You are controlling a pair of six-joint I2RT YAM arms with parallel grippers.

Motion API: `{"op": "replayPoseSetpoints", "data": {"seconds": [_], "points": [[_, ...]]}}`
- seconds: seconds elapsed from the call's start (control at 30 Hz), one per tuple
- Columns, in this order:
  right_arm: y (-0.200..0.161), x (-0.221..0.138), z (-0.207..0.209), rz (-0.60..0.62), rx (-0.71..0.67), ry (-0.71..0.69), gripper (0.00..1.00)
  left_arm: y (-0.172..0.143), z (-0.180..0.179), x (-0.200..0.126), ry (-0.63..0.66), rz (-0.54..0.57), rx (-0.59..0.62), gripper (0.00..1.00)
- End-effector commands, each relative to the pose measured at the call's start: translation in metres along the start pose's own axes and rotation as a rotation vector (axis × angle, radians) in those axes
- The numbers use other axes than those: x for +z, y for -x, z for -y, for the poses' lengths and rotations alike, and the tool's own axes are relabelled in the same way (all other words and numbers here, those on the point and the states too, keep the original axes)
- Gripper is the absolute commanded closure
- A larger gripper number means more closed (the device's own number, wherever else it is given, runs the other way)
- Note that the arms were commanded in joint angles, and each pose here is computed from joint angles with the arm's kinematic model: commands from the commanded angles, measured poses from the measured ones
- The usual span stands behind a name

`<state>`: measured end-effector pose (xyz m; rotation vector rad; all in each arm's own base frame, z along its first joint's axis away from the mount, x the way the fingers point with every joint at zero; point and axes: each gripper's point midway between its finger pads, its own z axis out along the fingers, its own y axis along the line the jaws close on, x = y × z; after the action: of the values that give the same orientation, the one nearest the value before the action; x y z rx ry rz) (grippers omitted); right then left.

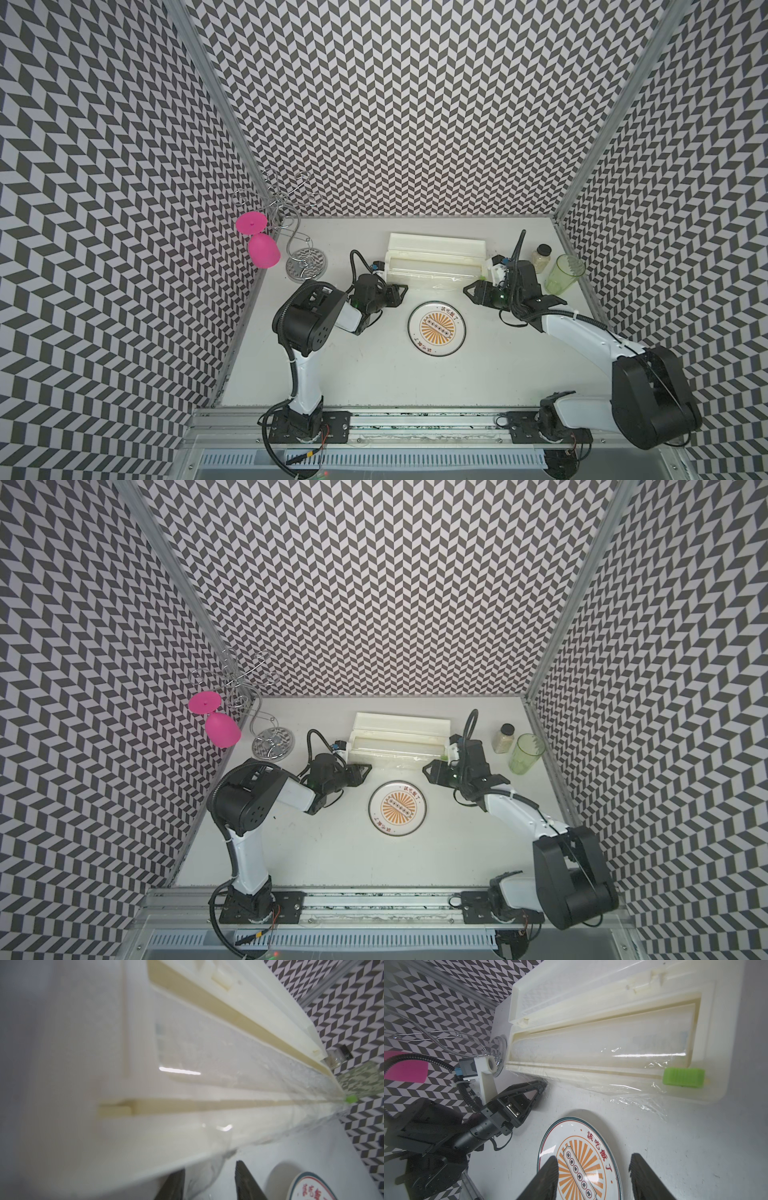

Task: Wrap the plate with plastic wrap
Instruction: Pull the plastic wrap from the plastic wrap cutting box.

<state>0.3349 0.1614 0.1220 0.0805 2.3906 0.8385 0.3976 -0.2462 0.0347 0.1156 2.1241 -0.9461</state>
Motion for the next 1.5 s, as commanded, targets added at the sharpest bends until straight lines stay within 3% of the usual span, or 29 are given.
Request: {"op": "replayPoseSetpoints", "data": {"seconds": [0.0,0.13,0.3,0.43,0.73,0.93,1.23,1.47], "points": [[0.011,-0.007,0.004,0.057,0.013,-0.004,0.45,-0.008,0.001,0.001,-0.023,-0.029,-0.016,0.77],[0.017,-0.018,0.018,0.093,0.070,0.001,0.47,0.008,0.017,-0.015,-0.066,-0.014,-0.052,0.96],[0.020,-0.028,0.032,0.114,0.171,0.057,0.47,0.016,0.050,-0.044,-0.148,-0.042,-0.126,1.00],[0.019,-0.030,0.034,0.113,0.240,0.156,0.42,0.025,0.072,-0.060,-0.201,-0.089,-0.149,1.00],[0.013,-0.012,0.028,0.095,0.178,0.270,0.25,0.024,0.091,-0.075,-0.265,-0.170,-0.192,0.99],[-0.001,0.016,0.034,0.046,0.181,0.269,0.27,0.029,0.095,-0.077,-0.273,-0.164,-0.189,0.99],[0.010,0.037,0.046,0.073,0.116,0.218,0.28,0.030,0.094,-0.084,-0.271,-0.165,-0.197,1.00],[0.013,0.045,0.030,0.075,0.098,0.306,0.31,0.030,0.092,-0.084,-0.265,-0.166,-0.193,1.00]]}}
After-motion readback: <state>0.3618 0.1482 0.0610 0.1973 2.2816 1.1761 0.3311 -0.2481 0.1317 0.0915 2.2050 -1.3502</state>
